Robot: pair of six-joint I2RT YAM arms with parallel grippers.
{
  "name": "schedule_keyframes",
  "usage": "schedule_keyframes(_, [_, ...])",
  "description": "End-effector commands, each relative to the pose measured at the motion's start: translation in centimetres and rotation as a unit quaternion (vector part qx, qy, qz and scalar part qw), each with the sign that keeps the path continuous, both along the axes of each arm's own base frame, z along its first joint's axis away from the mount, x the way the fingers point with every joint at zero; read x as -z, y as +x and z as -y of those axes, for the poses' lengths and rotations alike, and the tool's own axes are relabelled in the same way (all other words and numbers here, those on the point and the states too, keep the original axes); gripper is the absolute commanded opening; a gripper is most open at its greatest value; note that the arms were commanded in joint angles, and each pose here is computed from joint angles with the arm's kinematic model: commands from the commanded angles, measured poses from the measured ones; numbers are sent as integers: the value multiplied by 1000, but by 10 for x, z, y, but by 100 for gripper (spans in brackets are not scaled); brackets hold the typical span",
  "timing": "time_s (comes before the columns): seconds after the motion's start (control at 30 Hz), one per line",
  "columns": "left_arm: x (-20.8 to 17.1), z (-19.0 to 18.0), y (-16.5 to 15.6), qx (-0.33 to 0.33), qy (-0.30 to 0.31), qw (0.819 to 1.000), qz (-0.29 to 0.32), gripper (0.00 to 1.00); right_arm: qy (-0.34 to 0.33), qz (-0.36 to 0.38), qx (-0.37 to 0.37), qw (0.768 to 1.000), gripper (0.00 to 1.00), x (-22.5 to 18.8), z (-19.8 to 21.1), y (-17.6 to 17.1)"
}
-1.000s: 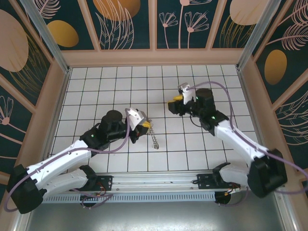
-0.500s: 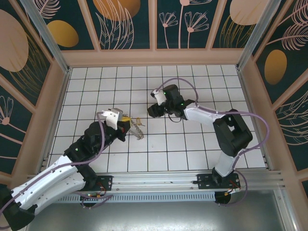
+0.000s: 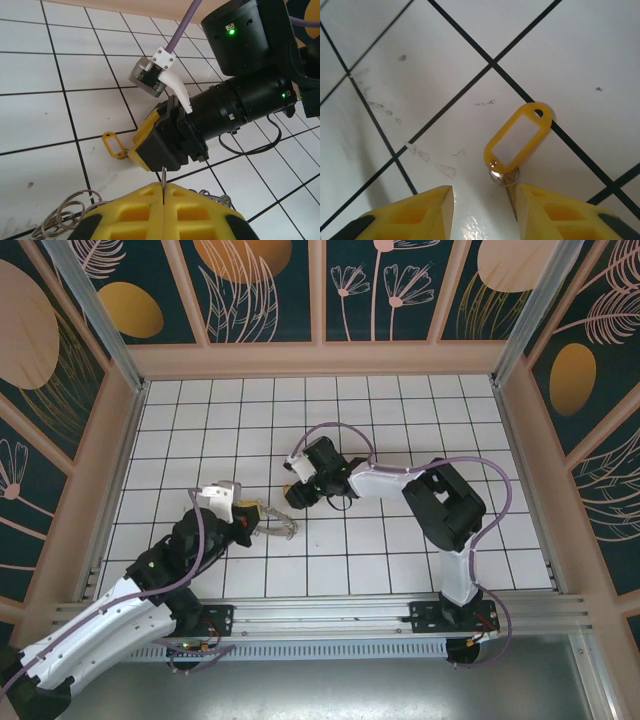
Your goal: Put the keys on the keyring
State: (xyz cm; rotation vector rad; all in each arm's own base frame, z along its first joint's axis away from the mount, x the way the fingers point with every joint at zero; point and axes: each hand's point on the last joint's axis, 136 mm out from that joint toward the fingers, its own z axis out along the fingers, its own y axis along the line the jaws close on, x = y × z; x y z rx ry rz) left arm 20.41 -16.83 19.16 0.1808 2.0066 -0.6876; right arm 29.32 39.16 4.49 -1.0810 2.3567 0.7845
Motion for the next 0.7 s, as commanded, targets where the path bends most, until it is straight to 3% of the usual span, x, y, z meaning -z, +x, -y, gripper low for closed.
schedule_keyframes(0.0, [-1,-8,-1,-23,-25,999,-6,0,-35,22,-6,999,36,9,-3,5])
schedule_keyframes(0.37, [-13,-15,-3,-31,-30,999,9,0,-103,51,22,993,25,36,11,15])
schedule_keyframes(0.67, [-14,-15,-2,-32,-29,999,14,0,-88,38,23,995,5,38,17,11])
